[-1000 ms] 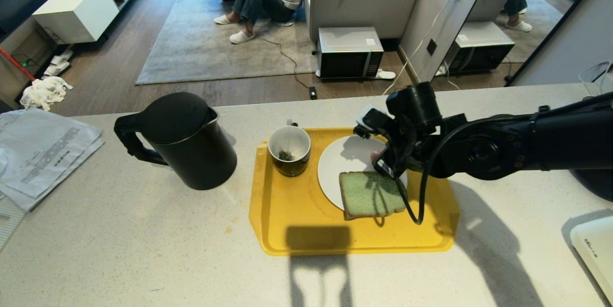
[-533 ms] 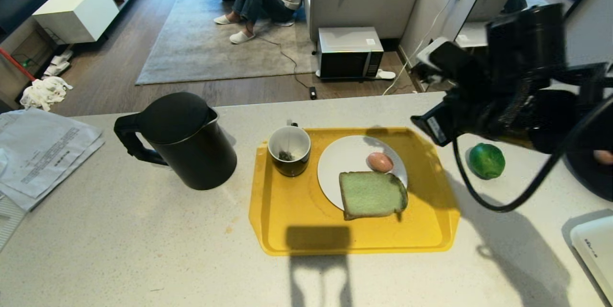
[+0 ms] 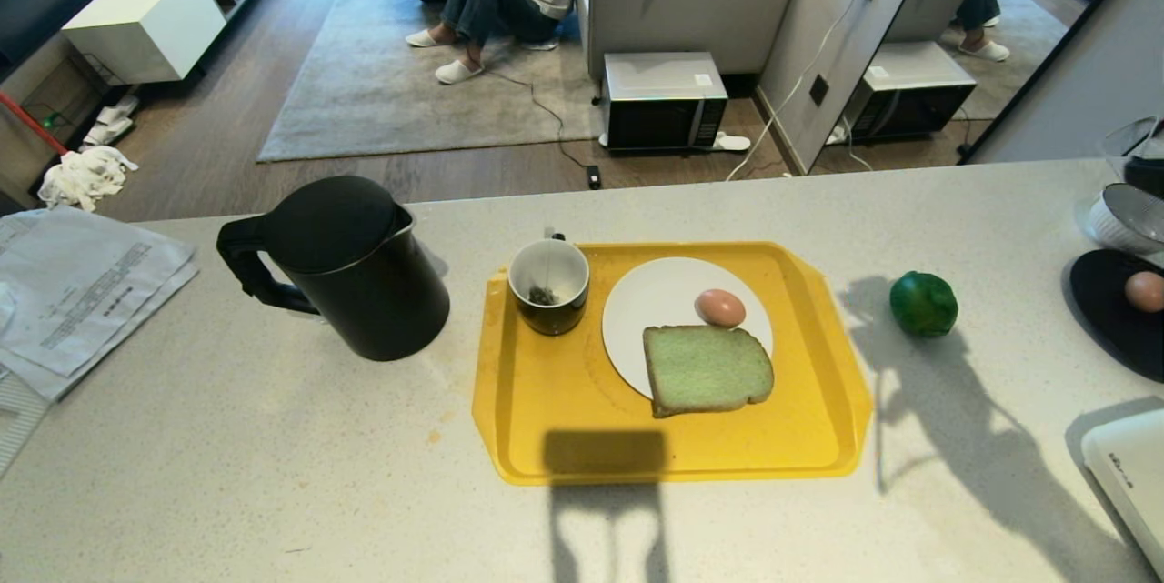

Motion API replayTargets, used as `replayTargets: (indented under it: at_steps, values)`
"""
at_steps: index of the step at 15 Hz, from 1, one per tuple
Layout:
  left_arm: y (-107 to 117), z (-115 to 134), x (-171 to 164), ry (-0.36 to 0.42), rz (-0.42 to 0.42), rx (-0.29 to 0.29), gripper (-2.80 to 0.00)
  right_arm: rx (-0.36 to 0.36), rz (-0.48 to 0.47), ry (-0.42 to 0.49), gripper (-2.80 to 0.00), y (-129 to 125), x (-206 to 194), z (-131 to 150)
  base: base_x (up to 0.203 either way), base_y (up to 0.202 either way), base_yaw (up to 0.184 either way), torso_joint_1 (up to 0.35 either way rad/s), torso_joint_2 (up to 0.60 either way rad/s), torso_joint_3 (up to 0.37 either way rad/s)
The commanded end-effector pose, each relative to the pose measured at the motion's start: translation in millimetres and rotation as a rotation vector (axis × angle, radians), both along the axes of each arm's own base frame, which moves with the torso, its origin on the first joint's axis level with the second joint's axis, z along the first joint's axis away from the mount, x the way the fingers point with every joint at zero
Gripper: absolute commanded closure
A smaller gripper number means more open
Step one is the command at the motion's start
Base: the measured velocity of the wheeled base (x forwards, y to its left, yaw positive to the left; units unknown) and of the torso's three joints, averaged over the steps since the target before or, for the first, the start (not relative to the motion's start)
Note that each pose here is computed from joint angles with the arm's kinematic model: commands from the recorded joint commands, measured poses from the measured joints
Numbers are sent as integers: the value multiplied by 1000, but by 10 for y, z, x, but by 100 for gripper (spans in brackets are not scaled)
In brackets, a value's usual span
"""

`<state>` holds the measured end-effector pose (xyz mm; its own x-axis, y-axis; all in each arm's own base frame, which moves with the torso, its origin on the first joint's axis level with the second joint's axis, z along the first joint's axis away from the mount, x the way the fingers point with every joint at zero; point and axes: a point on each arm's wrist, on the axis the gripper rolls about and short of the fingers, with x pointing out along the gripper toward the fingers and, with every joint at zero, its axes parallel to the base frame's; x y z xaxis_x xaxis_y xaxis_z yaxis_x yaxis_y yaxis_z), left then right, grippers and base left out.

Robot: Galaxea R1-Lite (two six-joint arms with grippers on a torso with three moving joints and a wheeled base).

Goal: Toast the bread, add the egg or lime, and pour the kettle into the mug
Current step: Pick up the kettle

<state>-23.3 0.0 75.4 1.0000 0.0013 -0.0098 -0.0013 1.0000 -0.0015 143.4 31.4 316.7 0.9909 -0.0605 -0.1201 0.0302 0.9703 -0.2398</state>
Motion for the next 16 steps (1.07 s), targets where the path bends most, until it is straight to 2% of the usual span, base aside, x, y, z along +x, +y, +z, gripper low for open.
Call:
replayTargets:
  at_steps: [1, 4, 10, 12, 13, 14, 16]
  values:
    - [0, 0, 0, -1, 0, 0, 0, 77, -12, -100, 0, -214, -581, -75, 0, 0, 0, 0, 0, 0]
    - [0, 0, 0, -1, 0, 0, 0, 141, 21, -151, 0, -292, -1006, -317, 0, 0, 0, 0, 0, 0]
    - [0, 0, 0, -1, 1, 0, 0, 324, 33, -338, 0, -396, -1739, -695, 0, 0, 0, 0, 0, 0]
    - [0, 0, 0, -1, 0, 0, 0, 337, 31, -336, 0, -417, -1894, -852, 0, 0, 0, 0, 0, 0]
    - [0, 0, 0, -1, 0, 0, 0, 340, 12, -301, 0, -420, -1891, -920, 0, 0, 0, 0, 0, 0]
    - [0, 0, 0, -1, 0, 0, 0, 358, -25, -287, 0, -425, -1874, -950, 0, 0, 0, 0, 0, 0]
    - [0, 0, 0, -1, 0, 0, 0, 362, -37, -277, 0, -422, -1871, -964, 0, 0, 0, 0, 0, 0]
